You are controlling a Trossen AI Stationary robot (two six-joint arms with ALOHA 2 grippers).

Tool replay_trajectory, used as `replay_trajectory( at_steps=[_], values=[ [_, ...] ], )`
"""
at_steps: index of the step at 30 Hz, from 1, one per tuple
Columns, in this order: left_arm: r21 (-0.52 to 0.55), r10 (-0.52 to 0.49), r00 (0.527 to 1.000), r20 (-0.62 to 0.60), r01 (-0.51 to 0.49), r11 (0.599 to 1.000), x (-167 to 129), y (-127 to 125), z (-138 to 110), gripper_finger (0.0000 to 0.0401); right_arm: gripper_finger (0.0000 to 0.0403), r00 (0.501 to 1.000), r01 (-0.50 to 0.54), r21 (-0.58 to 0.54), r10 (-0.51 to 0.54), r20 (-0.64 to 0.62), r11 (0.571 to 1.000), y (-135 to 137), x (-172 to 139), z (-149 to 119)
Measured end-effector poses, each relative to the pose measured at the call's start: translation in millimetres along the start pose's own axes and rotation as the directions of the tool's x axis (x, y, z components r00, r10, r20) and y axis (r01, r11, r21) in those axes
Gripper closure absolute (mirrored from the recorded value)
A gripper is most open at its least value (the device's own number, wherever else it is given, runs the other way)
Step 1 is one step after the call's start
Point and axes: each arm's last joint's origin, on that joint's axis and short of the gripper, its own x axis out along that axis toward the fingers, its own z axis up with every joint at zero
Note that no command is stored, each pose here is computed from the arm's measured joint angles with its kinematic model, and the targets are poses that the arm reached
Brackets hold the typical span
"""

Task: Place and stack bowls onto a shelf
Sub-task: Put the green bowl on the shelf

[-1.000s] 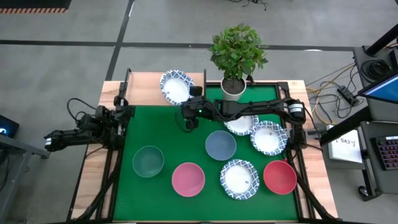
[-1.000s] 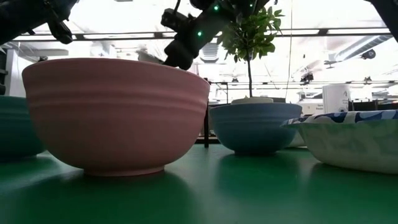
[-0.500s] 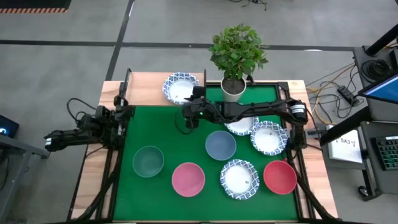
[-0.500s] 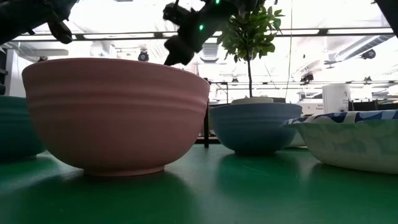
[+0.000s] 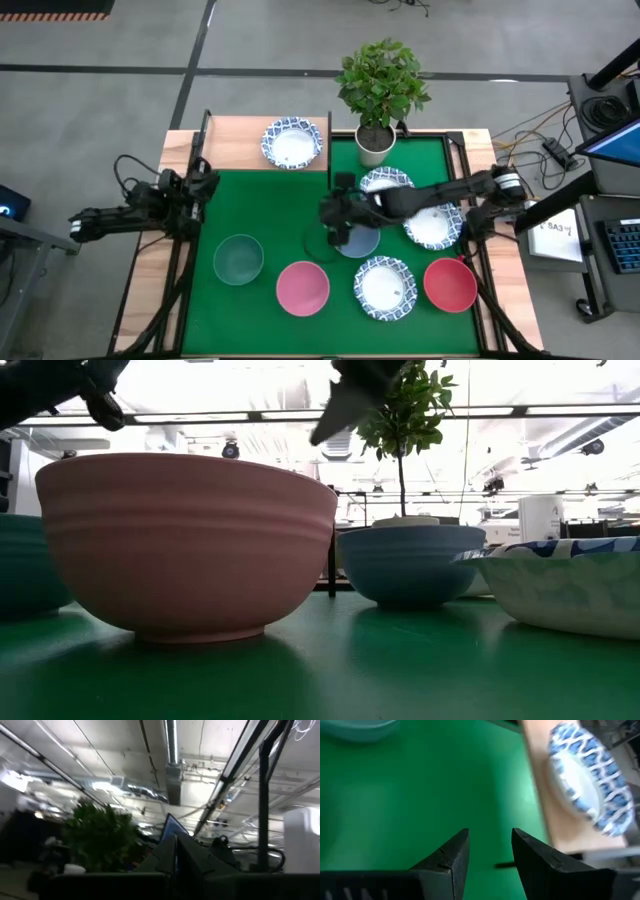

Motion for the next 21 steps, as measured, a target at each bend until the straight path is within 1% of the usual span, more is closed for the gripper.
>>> replay_trajectory(
  at_steps=[4, 7, 8, 9, 10, 11, 12, 14, 15, 16, 17, 18, 19, 21],
  values=[
    [-0.082, -0.068, 0.988, -0.136, 0.057, 0.995, 18.6, -5.0, 2.1, 0.0401, 0.0268, 0.997, -0.04, -0.003, 0.04, 0.064, 0.999, 19.2, -18.0, -24.8],
    [-0.127, -0.07, 0.961, -0.268, 0.036, 0.991, 36.2, -7.9, -2.1, 0.0401, 0.0268, 0.988, -0.051, -0.003, 0.051, 0.144, 0.999, 23.8, -29.6, -40.6],
    [-0.142, -0.057, 0.94, -0.338, 0.009, 0.99, 42.3, -8.1, -5.5, 0.0401, 0.0268, 0.983, -0.053, 0.0, 0.052, 0.173, 0.999, 23.7, -34.0, -45.2],
    [-0.16, -0.04, 0.905, -0.424, -0.031, 0.987, 48.5, -8.4, -8.6, 0.0401, 0.0268, 0.977, -0.052, 0.008, 0.049, 0.205, 0.999, 21.9, -39.1, -49.2],
    [-0.175, -0.018, 0.846, -0.532, -0.089, 0.981, 53.2, -8.6, -11.7, 0.0401, 0.0268, 0.97, -0.052, 0.023, 0.045, 0.241, 0.998, 19.3, -44.7, -52.5],
    [-0.175, 0.007, 0.76, -0.649, -0.158, 0.972, 55.5, -8.6, -15.0, 0.0401, 0.0268, 0.962, -0.052, 0.036, 0.041, 0.271, 0.998, 17.0, -49.7, -56.1],
    [-0.157, 0.032, 0.644, -0.764, -0.234, 0.959, 56.8, -9.0, -18.8, 0.0401, 0.0268, 0.955, -0.052, 0.049, 0.035, 0.296, 0.997, 13.7, -55.1, -60.2],
    [-0.077, 0.071, 0.382, -0.921, -0.36, 0.93, 56.4, -10.6, -23.6, 0.0401, 0.0268, 0.941, -0.051, 0.067, 0.026, 0.338, 0.996, 8.3, -64.1, -67.7],
    [-0.018, 0.084, 0.237, -0.968, -0.4, 0.916, 54.6, -12.0, -27.3, 0.0401, 0.0268, 0.935, -0.049, 0.068, 0.021, 0.354, 0.996, 5.7, -68.4, -71.4],
    [0.041, 0.09, 0.1, -0.991, -0.416, 0.908, 52.6, -13.9, -30.5, 0.0401, 0.0268, 0.929, -0.045, 0.07, 0.017, 0.369, 0.997, 3.5, -72.0, -74.6],
    [0.082, 0.084, -0.014, -0.996, -0.416, 0.906, 52.0, -16.4, -34.3, 0.0401, 0.0268, 0.922, -0.044, 0.075, 0.012, 0.386, 0.996, 0.8, -76.4, -77.3],
    [0.106, 0.068, -0.108, -0.992, -0.404, 0.909, 52.4, -19.6, -37.8, 0.0401, 0.0268, 0.915, -0.043, 0.081, 0.007, 0.404, 0.996, -1.5, -80.2, -80.0],
    [0.121, 0.049, -0.188, -0.981, -0.39, 0.913, 52.5, -22.9, -42.0, 0.0401, 0.0268, 0.909, -0.041, 0.082, 0.003, 0.416, 0.996, -3.3, -83.2, -82.7],
    [0.119, 0.012, -0.298, -0.955, -0.344, 0.931, 53.5, -30.3, -51.6, 0.0401, 0.0268, 0.901, -0.045, 0.089, 0.002, 0.433, 0.995, -6.4, -88.8, -88.4]
  ],
)
